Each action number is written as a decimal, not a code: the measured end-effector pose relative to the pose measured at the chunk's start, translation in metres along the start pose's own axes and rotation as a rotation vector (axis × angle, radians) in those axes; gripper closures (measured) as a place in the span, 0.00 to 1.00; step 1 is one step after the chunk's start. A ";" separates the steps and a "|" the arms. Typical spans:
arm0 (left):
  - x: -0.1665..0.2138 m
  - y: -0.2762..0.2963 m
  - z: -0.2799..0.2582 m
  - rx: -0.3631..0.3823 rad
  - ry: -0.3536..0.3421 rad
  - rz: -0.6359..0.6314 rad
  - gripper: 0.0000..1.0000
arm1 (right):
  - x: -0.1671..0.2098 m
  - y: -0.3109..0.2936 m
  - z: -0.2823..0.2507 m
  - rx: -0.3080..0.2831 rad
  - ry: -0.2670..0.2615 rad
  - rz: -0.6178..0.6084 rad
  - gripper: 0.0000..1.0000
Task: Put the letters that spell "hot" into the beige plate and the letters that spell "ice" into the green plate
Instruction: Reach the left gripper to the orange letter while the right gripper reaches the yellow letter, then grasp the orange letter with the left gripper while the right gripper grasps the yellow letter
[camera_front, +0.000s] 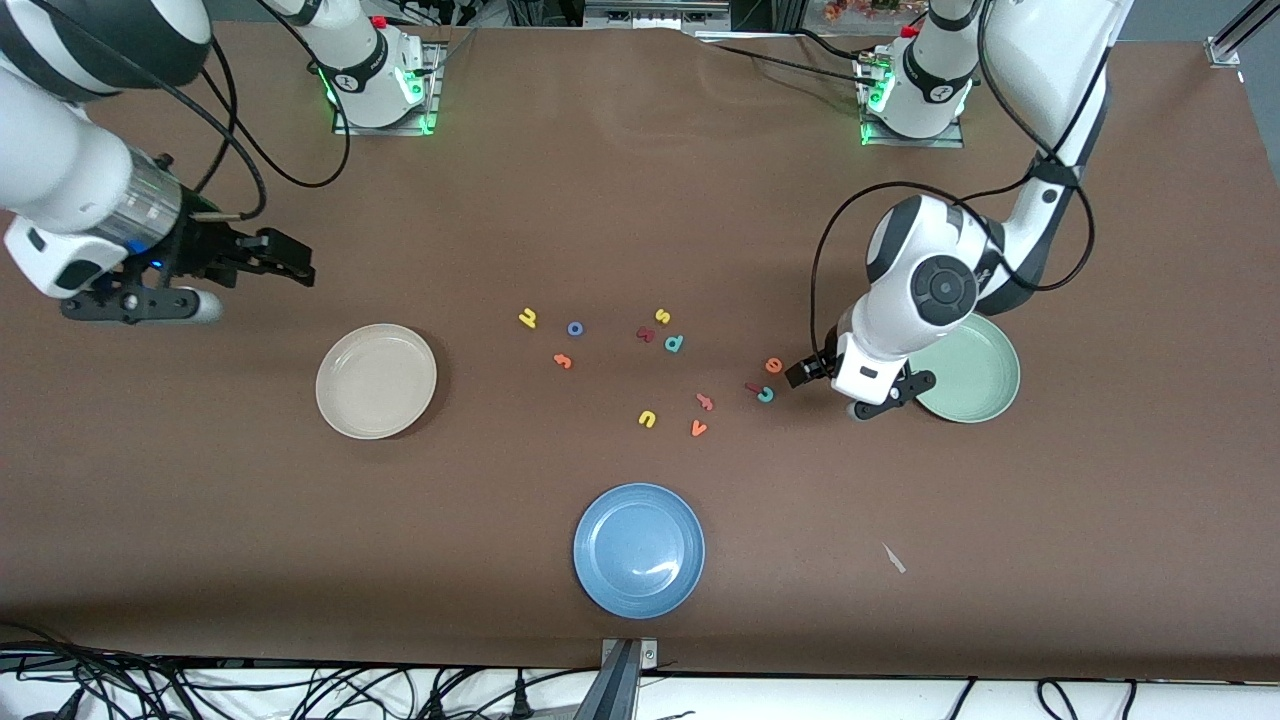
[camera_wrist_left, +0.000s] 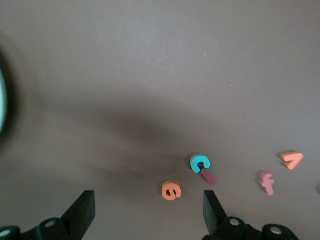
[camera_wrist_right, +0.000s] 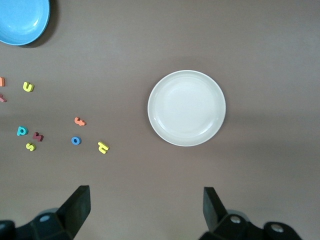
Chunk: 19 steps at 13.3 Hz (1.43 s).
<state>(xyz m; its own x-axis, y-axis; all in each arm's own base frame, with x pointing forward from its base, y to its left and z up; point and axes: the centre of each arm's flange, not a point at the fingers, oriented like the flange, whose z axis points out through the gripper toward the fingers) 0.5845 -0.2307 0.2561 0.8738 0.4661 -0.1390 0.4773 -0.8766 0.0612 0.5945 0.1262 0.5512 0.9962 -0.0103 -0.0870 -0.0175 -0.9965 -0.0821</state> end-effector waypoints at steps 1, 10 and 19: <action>-0.001 0.002 0.011 -0.001 -0.002 -0.020 0.05 | 0.007 -0.013 0.010 0.003 0.017 0.024 0.00; -0.003 0.016 0.061 -0.033 0.008 -0.115 0.09 | 0.052 -0.130 0.166 -0.061 0.087 0.178 0.00; -0.016 0.017 0.074 0.020 -0.036 -0.077 0.23 | 0.042 -0.181 0.285 -0.041 0.130 0.386 0.00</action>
<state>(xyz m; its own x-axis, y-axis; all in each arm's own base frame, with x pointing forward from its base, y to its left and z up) 0.5718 -0.2623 0.1865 0.8303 0.5280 -0.1782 0.5408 -0.8406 0.0290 0.6147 0.3297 0.2794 0.9198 -0.3918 0.0232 -0.3911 -0.9199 -0.0277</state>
